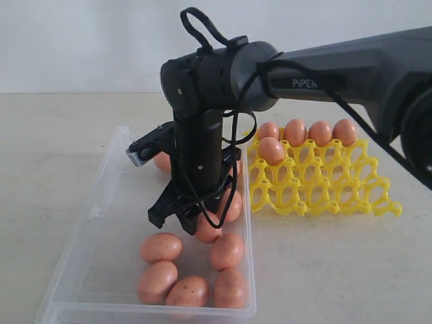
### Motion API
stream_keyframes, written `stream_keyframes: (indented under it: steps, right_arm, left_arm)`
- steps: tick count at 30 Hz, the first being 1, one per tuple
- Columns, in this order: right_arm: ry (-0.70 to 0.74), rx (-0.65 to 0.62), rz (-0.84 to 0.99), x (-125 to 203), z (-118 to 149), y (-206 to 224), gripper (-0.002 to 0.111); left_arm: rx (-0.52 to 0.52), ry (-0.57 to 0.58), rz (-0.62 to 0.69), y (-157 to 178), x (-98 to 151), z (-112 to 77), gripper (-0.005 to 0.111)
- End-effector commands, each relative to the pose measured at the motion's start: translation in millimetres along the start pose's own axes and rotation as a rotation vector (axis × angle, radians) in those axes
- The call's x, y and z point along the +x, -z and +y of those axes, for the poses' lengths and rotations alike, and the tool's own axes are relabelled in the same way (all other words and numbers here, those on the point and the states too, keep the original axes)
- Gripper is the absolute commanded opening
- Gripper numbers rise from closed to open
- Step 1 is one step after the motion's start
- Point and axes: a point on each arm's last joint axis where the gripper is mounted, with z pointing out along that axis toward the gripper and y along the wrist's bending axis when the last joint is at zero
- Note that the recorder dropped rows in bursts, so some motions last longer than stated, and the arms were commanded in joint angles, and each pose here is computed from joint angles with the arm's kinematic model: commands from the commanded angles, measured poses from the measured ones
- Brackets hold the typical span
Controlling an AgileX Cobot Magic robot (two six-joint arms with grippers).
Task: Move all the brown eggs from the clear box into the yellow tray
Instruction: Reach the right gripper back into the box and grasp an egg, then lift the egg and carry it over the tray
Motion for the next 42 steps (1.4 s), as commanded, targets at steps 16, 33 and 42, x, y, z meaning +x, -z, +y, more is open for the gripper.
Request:
stream_keyframes:
  steps: [16,33,42]
  right_arm:
    - [0.001,-0.012,-0.009,-2.6,1.1,10.1,0.000]
    - [-0.177,0.011,-0.571,-15.3,4.7,125.7,0.000]
    - [-0.264,0.004,-1.169,13.7,4.8,144.0,0.000]
  left_arm:
    - [0.000,0.002,0.004,-0.2,1.1,0.1,0.001]
    - [0.000,0.002,0.004,-0.2,1.1,0.1,0.001]
    - [0.000,0.002,0.004,-0.2,1.1,0.1,0.001]
